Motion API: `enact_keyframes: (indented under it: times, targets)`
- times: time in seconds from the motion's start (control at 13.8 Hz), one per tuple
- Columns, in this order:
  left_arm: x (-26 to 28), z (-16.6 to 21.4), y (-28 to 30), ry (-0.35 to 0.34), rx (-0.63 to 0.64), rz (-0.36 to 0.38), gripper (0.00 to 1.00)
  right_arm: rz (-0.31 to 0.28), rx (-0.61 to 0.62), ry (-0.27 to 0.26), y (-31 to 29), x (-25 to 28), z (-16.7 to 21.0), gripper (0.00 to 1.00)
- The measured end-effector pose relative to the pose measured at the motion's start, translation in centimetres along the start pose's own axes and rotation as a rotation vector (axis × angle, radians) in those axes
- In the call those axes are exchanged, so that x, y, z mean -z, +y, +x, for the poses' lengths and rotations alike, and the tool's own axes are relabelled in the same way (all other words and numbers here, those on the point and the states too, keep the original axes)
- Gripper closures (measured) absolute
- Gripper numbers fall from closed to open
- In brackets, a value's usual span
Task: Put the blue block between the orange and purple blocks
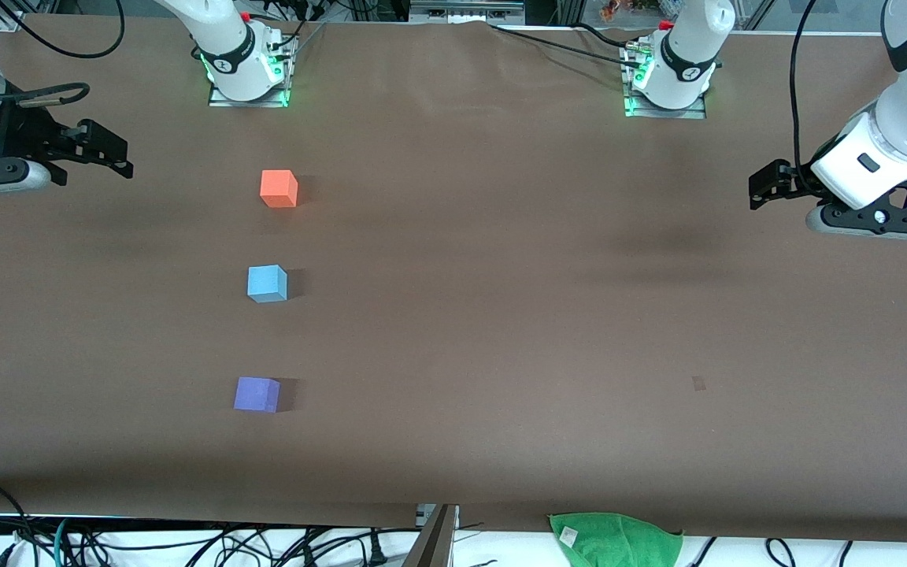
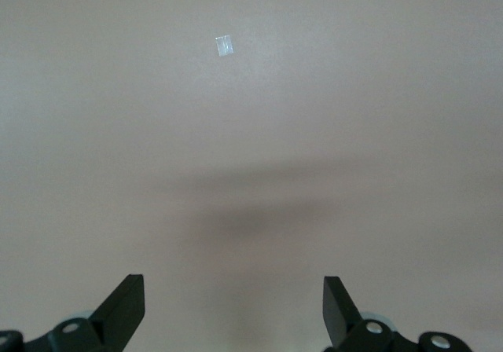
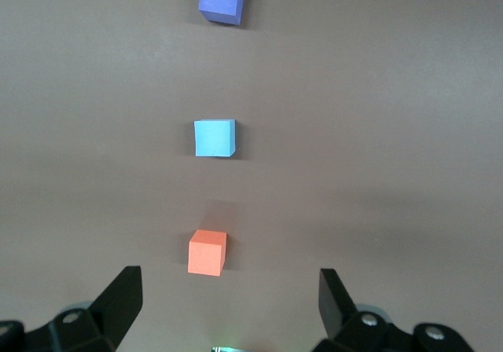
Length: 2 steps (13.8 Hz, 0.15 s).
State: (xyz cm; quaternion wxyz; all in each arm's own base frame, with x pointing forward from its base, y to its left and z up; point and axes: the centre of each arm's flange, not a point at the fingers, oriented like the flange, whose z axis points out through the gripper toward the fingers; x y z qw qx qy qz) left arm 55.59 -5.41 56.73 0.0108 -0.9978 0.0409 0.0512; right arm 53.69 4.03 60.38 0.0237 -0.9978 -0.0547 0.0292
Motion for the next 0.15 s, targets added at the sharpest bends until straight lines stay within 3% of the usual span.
enact_keyframes:
  times: [0.15]
  targets:
    - [-0.01, -0.01, 0.0, -0.001, 0.0, 0.0, 0.0, 0.0, 0.001, 0.001, 0.02, 0.03, 0.0, 0.0]
